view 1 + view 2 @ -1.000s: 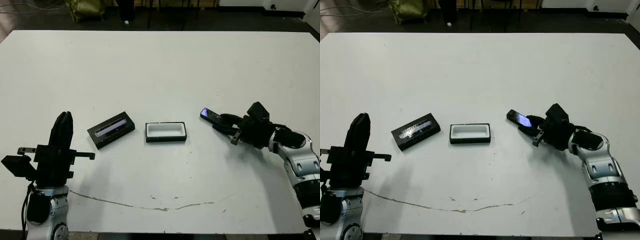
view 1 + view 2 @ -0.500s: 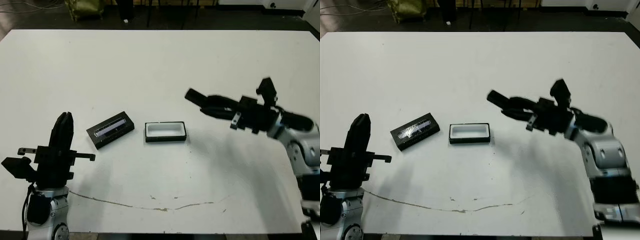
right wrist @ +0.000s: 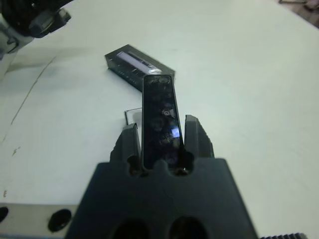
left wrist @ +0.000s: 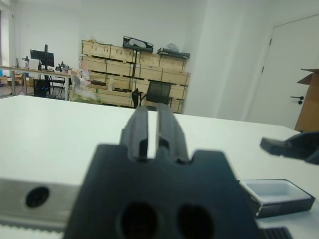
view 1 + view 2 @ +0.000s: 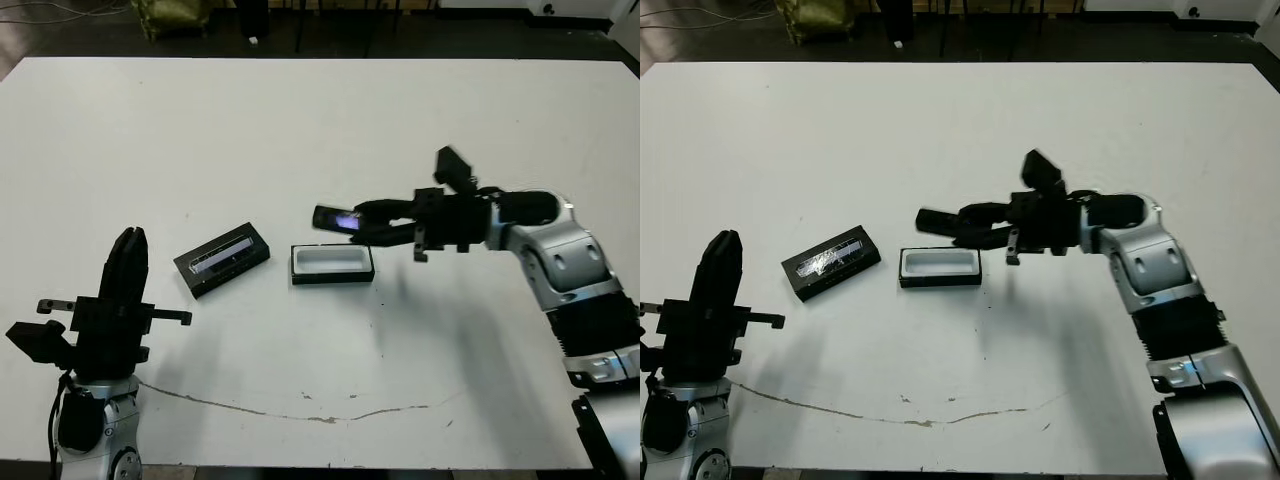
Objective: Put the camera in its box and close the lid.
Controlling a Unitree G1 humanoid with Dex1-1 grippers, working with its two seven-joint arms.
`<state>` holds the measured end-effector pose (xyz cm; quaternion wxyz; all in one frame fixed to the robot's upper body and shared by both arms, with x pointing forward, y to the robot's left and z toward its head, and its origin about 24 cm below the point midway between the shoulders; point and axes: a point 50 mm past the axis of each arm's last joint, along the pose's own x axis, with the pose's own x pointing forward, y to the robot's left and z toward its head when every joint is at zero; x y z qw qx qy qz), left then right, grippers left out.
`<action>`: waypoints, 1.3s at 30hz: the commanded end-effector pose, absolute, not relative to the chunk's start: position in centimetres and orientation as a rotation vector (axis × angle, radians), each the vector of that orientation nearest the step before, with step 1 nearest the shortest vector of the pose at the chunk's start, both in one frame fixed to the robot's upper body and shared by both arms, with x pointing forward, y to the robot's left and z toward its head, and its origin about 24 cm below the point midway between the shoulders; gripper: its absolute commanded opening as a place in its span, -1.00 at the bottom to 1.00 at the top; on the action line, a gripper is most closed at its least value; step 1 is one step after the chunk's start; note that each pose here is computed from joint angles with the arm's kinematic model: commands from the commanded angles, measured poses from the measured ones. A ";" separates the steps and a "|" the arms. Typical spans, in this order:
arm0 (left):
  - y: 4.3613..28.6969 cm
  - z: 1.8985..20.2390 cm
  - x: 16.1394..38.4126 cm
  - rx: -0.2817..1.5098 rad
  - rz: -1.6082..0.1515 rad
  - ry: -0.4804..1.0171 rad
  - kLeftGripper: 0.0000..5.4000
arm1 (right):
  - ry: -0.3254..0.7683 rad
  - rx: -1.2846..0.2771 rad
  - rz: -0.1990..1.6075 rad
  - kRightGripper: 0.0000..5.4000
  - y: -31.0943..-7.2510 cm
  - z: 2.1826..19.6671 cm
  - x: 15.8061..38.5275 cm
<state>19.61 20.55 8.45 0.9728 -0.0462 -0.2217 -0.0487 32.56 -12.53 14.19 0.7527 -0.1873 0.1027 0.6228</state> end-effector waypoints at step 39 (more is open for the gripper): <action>20.5 7.9 19.6 -0.076 -0.115 -0.425 -1.00 | 0.358 -0.557 1.386 -0.86 -12.9 12.5 34.1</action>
